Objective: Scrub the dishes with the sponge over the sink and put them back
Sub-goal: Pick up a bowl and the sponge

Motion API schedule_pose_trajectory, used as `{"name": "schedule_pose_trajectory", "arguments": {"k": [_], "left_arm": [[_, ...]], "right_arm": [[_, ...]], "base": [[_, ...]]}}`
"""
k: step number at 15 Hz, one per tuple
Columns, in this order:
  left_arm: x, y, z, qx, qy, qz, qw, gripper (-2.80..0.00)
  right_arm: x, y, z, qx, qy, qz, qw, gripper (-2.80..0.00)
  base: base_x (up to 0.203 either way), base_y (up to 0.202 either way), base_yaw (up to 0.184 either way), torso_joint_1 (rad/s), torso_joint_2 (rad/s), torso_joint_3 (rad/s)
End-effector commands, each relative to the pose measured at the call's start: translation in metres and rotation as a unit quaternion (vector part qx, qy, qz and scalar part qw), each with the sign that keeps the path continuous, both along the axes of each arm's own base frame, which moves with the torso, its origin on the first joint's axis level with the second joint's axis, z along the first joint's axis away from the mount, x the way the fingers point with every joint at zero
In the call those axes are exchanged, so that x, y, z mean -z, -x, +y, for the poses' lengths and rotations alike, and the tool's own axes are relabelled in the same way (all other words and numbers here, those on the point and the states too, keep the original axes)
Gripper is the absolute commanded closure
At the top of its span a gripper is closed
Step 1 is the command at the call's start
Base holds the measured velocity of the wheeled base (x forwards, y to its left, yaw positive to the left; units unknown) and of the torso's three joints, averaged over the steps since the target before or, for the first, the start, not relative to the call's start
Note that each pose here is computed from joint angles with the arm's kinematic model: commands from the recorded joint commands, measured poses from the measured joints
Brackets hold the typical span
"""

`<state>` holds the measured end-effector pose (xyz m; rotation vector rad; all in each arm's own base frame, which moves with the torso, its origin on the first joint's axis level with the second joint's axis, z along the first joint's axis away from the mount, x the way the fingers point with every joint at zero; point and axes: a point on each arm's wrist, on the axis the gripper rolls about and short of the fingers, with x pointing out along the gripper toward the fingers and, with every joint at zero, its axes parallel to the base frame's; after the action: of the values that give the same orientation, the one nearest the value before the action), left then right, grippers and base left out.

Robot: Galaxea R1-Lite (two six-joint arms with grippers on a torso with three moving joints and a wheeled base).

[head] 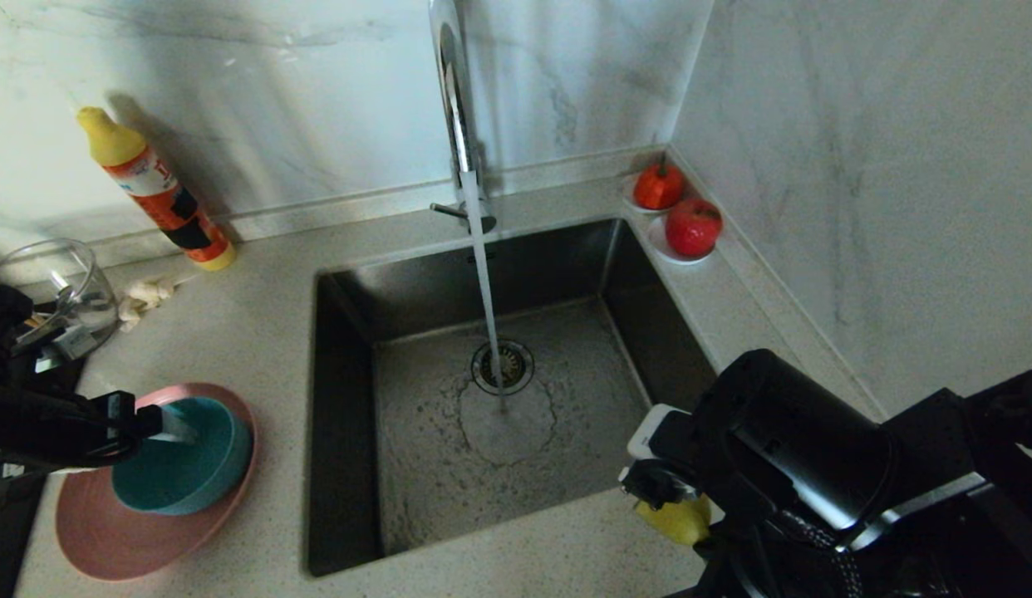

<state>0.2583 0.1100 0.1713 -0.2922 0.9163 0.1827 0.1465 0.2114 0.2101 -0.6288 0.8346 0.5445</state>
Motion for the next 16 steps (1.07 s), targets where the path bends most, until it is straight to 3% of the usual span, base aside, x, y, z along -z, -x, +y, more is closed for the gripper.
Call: {"name": "schedule_pose_trajectory", "arguments": {"k": [1, 16], "left_arm": [[0.002, -0.001, 0.001, 0.001, 0.001, 0.002, 1.0000, 0.00], [-0.009, 0.002, -0.002, 0.002, -0.005, -0.016, 0.9999, 0.00]], "right_arm": [[0.000, 0.000, 0.000, 0.000, 0.001, 0.000, 1.000, 0.00], [-0.003, 0.000, 0.000, -0.001, -0.004, -0.001, 1.000, 0.00]], "base": [[0.000, 0.000, 0.000, 0.000, 0.00, 0.000], [0.000, 0.000, 0.000, 0.000, 0.00, 0.000]]}}
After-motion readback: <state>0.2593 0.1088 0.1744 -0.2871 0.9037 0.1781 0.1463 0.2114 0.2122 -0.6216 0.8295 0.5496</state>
